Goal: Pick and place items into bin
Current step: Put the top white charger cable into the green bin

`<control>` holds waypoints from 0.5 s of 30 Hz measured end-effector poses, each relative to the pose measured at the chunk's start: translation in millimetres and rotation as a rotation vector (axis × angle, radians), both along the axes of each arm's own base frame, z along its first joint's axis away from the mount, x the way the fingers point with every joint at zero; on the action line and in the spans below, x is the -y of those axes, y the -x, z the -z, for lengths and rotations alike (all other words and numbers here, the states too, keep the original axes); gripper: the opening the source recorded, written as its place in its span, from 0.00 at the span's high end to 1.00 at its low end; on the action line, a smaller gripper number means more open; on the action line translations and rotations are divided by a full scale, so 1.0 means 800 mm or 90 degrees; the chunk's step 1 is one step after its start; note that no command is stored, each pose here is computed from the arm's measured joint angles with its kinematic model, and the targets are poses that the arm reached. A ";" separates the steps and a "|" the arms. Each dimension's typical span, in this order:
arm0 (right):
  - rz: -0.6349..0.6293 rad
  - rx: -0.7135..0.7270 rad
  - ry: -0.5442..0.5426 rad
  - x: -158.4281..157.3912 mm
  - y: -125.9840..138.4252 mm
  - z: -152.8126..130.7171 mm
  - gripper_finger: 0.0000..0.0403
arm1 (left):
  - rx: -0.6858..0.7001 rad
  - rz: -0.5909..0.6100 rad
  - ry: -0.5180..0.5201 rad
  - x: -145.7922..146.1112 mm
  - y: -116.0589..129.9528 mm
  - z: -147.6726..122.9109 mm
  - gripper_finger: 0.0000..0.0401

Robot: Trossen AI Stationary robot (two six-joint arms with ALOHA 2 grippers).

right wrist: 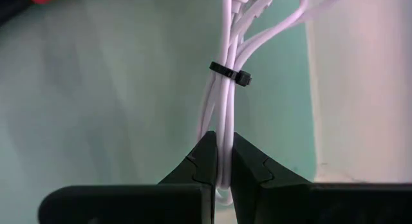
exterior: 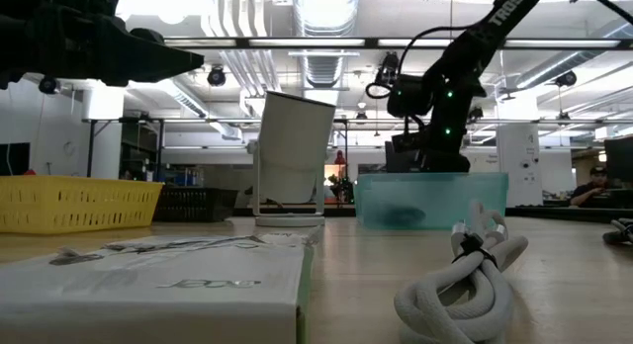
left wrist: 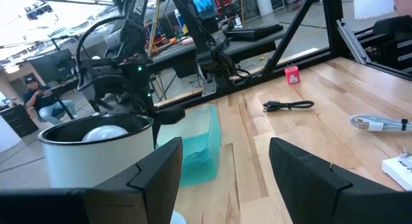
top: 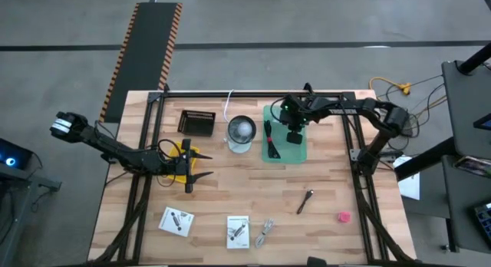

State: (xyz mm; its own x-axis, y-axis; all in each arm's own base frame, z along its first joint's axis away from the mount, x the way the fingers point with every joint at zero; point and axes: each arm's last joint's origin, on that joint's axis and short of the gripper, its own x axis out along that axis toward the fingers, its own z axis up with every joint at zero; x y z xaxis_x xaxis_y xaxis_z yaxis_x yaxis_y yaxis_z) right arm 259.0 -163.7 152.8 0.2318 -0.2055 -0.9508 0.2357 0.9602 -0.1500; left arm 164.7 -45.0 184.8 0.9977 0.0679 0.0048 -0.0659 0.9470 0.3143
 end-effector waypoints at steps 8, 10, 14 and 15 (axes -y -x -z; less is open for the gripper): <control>0.011 0.001 0.001 0.010 -0.003 0.000 0.97 | -0.001 0.000 0.000 0.000 0.000 0.000 0.46; 0.011 0.005 0.003 0.011 -0.004 -0.001 0.97 | 0.000 0.000 0.000 0.000 0.000 0.000 0.46; 0.014 0.004 0.002 0.011 -0.004 -0.001 0.97 | -0.001 0.000 0.000 0.000 0.000 0.000 0.46; 0.014 0.005 0.002 0.011 -0.004 -0.001 0.97 | -0.001 0.000 0.000 0.000 0.000 0.000 0.46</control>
State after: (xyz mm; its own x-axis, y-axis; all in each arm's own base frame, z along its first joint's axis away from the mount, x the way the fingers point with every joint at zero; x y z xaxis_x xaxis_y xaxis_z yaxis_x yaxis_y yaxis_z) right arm 262.1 -172.4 153.4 0.2345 -0.2138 -0.9483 0.2572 0.9544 -0.1516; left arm 164.7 -45.1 184.6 0.9977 0.0677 0.0037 -0.0654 0.9469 0.3148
